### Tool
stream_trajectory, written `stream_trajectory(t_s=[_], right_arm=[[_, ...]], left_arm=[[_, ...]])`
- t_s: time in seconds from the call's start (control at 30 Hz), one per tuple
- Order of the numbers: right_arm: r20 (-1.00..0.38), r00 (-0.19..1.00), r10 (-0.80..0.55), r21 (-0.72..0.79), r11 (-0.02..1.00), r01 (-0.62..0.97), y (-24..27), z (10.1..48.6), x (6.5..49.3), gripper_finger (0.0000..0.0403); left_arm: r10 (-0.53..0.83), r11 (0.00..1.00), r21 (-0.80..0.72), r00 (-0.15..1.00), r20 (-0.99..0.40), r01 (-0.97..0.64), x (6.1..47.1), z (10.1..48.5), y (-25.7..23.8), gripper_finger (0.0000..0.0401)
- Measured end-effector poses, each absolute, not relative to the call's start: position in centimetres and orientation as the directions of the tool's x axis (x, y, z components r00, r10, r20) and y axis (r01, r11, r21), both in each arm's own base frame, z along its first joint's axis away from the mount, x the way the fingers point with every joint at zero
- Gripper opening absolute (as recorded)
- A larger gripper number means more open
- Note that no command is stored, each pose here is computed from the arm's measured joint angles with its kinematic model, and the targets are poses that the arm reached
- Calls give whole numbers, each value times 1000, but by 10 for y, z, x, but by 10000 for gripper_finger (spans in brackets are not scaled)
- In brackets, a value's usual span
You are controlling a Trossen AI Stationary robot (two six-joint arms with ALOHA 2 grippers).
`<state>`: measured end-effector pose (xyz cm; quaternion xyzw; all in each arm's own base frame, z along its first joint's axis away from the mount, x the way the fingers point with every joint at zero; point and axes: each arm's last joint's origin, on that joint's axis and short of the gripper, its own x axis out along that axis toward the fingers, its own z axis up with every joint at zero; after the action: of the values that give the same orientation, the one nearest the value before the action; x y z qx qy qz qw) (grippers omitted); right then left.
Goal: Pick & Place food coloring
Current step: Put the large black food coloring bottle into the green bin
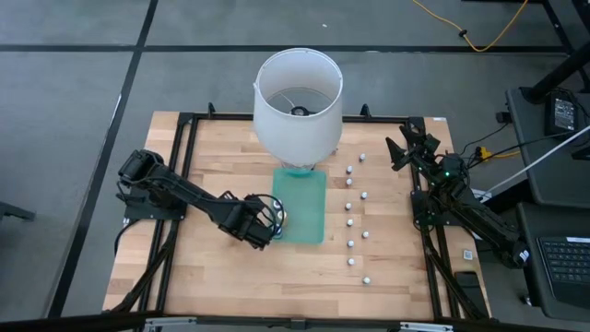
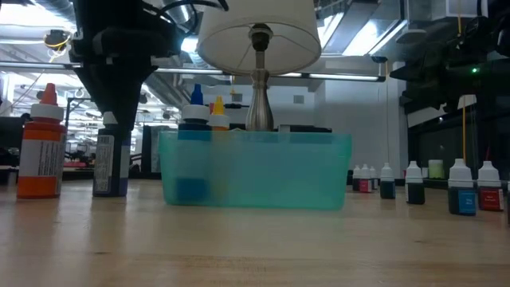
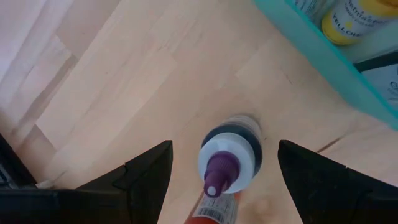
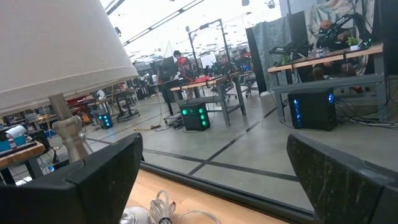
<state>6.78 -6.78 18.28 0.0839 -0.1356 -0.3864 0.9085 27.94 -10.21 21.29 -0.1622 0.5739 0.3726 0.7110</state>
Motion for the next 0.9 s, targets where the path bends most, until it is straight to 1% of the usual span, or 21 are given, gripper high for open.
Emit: stream_trajectory(t_s=[0.07,0.17,0.5,0.6,0.8,0.9], right_arm=[[182,665,-725,257,687,679,-68,183,68,399],[182,665,-725,257,687,679,-68,183,68,399],[181,665,-725,257,687,679,-68,183,68,399],[182,665,-725,257,687,679,-68,183,68,399],[182,665,-725,257,687,679,-68,183,68,399],[182,665,-725,257,687,679,-68,183,68,399]], left_arm=[[343,681,202,64,-937,-704,279,213,-102,279],[336,684,200,60,-940,-701,279,213,-102,259],[320,686,192,55,-946,-702,279,213,-102,145],[321,685,193,53,-946,-703,279,214,-102,119],[320,690,197,50,-946,-697,280,214,-99,116],[316,693,193,52,-947,-695,280,215,-97,122]])
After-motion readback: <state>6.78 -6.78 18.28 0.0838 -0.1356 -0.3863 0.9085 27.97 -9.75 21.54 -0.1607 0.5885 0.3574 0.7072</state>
